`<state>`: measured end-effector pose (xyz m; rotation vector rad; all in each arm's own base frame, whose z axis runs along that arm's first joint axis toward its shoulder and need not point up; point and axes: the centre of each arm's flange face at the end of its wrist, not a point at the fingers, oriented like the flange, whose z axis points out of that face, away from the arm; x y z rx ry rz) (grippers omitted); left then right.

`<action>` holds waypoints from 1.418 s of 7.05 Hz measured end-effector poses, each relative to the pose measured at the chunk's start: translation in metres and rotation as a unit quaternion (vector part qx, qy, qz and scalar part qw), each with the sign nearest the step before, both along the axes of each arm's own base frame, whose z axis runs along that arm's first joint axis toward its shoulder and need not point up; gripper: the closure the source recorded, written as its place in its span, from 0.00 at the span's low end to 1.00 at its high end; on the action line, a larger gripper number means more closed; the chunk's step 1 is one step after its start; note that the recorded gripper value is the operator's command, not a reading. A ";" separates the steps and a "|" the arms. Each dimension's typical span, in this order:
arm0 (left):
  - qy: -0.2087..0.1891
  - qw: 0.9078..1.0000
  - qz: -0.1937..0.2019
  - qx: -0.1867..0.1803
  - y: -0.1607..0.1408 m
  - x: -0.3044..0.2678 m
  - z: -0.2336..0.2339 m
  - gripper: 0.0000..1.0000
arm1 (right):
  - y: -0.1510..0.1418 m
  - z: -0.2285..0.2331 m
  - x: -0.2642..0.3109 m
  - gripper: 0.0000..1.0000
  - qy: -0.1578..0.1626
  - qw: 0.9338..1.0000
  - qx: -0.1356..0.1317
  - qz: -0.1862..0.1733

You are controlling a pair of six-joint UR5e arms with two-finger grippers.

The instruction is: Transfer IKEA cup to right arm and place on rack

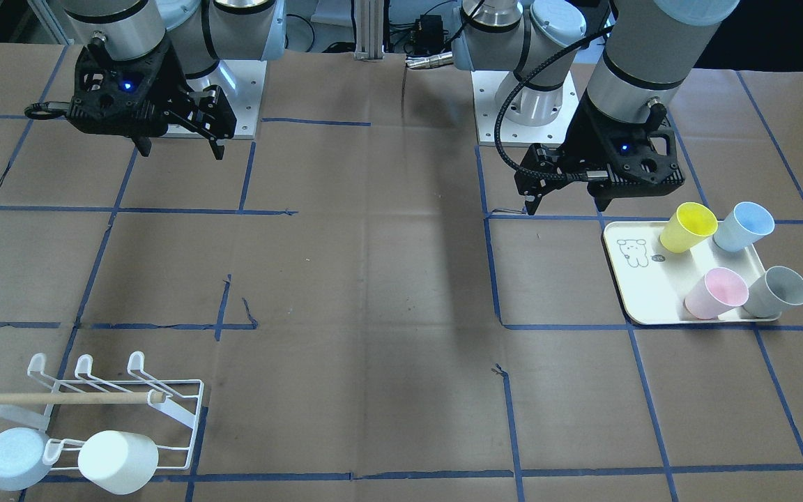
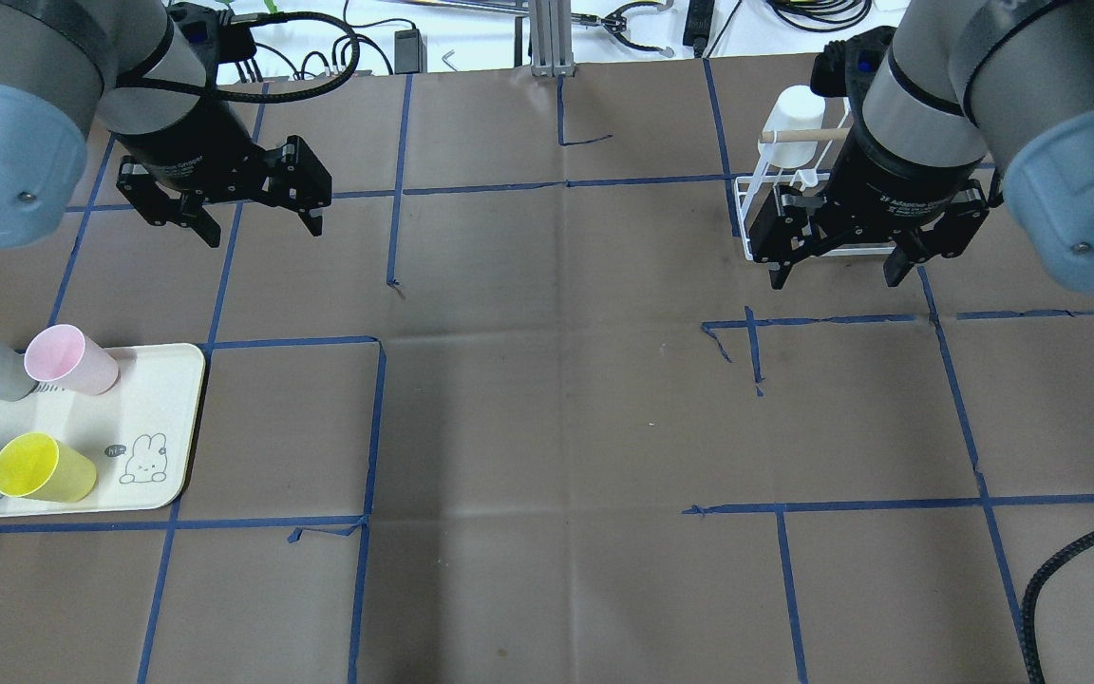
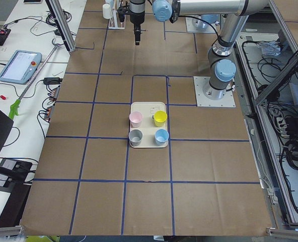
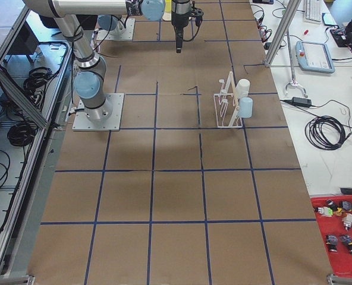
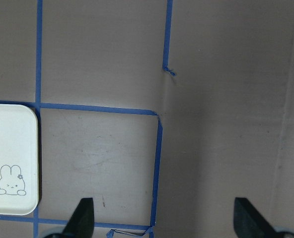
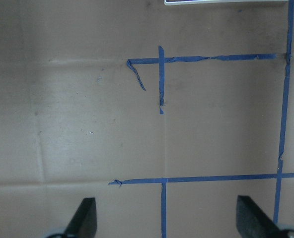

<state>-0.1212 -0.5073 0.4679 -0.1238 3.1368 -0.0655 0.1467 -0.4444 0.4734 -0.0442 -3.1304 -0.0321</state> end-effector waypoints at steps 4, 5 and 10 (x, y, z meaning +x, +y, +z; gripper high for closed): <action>0.000 1.000 -0.001 -0.001 0.000 0.000 0.001 0.01 | 0.001 -0.004 -0.001 0.00 0.001 1.000 0.002 0.000; 0.000 1.000 -0.001 -0.001 0.000 0.000 0.001 0.01 | 0.001 -0.004 -0.001 0.00 0.001 1.000 0.001 0.000; 0.000 1.000 -0.001 0.000 0.000 0.000 0.001 0.01 | 0.000 -0.004 -0.001 0.00 0.001 1.000 0.001 0.000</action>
